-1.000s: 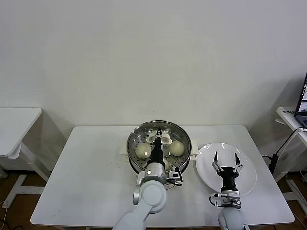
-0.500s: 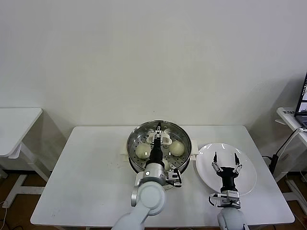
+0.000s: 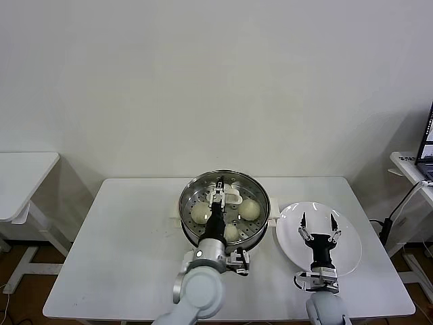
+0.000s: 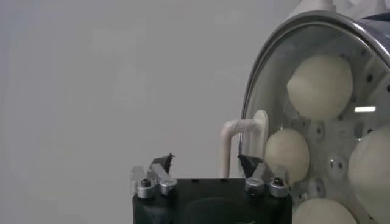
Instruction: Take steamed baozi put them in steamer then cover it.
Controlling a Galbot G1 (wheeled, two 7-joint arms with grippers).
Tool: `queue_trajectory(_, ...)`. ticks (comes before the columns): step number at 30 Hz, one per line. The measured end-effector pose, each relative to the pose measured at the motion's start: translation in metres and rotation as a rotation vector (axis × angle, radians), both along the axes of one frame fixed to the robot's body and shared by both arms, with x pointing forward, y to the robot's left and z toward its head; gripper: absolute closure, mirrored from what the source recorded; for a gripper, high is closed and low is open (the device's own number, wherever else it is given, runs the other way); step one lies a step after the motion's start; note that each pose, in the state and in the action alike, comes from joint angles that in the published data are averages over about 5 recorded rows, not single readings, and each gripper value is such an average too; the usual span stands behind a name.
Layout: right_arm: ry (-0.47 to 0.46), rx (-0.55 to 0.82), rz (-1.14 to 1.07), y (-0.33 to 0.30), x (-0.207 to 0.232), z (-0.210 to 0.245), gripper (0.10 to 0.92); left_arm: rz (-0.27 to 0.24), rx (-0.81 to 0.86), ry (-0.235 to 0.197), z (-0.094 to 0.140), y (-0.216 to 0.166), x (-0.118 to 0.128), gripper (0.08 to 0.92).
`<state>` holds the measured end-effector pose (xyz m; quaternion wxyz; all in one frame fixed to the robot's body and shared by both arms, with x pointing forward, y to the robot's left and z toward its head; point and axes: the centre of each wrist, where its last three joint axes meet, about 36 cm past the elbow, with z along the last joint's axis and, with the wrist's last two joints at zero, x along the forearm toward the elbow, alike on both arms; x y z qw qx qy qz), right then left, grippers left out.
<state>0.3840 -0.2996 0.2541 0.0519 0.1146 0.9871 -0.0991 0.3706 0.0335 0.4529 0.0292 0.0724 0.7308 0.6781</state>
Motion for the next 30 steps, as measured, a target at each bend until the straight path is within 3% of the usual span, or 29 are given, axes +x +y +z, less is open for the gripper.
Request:
queue_trajectory(9,0.000,-0.004,0.000,-0.003,-0.002,0.001,0.200,-0.009,-0.105,-0.019,0.027,0.041,-0.015,0.177)
queue_trajectory(17,0.010,0.028,0.031,-0.002,-0.007,0.006,0.200,-0.025,-0.385,-0.063,0.043,0.085,0.005,0.177)
queue_trajectory(24,0.023,0.090,0.070,0.004,-0.012,0.015,0.200,-0.077,-0.686,-0.036,0.014,0.135,0.050,0.177)
queue_trajectory(30,0.036,0.133,0.097,0.006,-0.018,0.018,0.200,-0.070,-0.893,-0.006,-0.029,0.183,0.076,0.177)
